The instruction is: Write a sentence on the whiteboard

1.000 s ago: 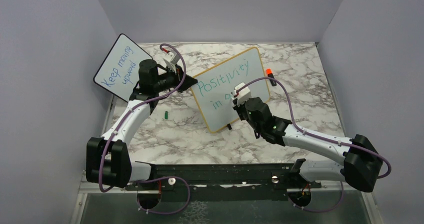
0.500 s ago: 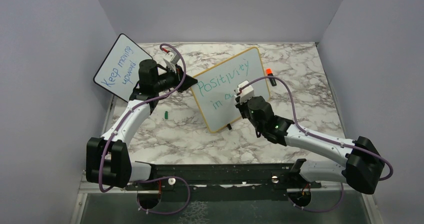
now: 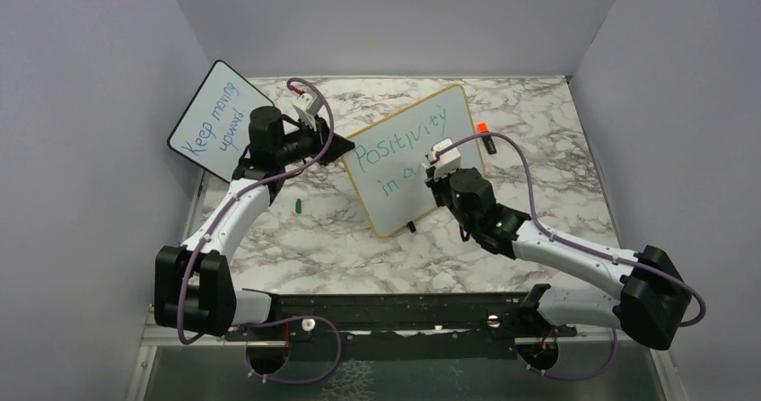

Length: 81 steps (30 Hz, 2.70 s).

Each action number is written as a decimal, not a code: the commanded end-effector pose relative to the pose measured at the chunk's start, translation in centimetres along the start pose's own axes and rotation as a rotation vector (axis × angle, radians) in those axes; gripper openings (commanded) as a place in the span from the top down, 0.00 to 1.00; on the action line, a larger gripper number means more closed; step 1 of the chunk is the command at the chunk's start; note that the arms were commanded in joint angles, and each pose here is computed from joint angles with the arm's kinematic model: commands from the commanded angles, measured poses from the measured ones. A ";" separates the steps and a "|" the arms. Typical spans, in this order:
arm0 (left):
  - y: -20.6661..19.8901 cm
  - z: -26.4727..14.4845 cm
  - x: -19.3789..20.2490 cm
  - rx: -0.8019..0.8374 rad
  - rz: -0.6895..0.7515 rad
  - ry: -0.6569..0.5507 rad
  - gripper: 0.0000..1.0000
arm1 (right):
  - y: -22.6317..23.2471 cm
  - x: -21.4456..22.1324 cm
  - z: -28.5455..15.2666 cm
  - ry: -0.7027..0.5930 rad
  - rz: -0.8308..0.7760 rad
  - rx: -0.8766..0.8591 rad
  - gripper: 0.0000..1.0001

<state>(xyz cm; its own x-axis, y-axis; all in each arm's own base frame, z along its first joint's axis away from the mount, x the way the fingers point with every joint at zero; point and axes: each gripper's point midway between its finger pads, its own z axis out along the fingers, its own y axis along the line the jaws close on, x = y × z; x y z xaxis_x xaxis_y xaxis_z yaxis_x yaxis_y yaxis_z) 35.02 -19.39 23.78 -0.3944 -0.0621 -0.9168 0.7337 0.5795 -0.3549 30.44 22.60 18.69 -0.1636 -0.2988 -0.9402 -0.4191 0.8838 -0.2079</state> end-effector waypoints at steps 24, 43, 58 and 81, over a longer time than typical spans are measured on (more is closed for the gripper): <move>2.0 0.2 4.5 -0.078 -0.037 0.128 1.00 | 1.4 -2.2 1.2 -0.061 0.027 -0.070 1.00; 2.0 0.2 4.5 -0.080 -0.038 0.130 1.00 | 1.2 1.5 -0.4 0.053 -0.021 -0.090 1.00; 2.0 0.2 4.5 -0.078 -0.037 0.128 1.00 | -0.5 2.1 0.2 0.072 -0.043 0.016 1.00; 2.0 0.2 4.4 -0.078 -0.036 0.127 1.00 | -0.9 -1.9 0.4 -0.039 0.005 -0.042 1.00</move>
<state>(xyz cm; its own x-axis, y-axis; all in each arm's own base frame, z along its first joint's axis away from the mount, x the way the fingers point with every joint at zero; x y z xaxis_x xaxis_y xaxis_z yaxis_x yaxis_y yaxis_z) 35.03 -19.39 23.80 -0.3941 -0.0622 -0.9170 0.7338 0.5794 -0.3547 30.86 21.27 18.21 -0.1878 -0.3199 -0.9286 -0.4282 0.8776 -0.2157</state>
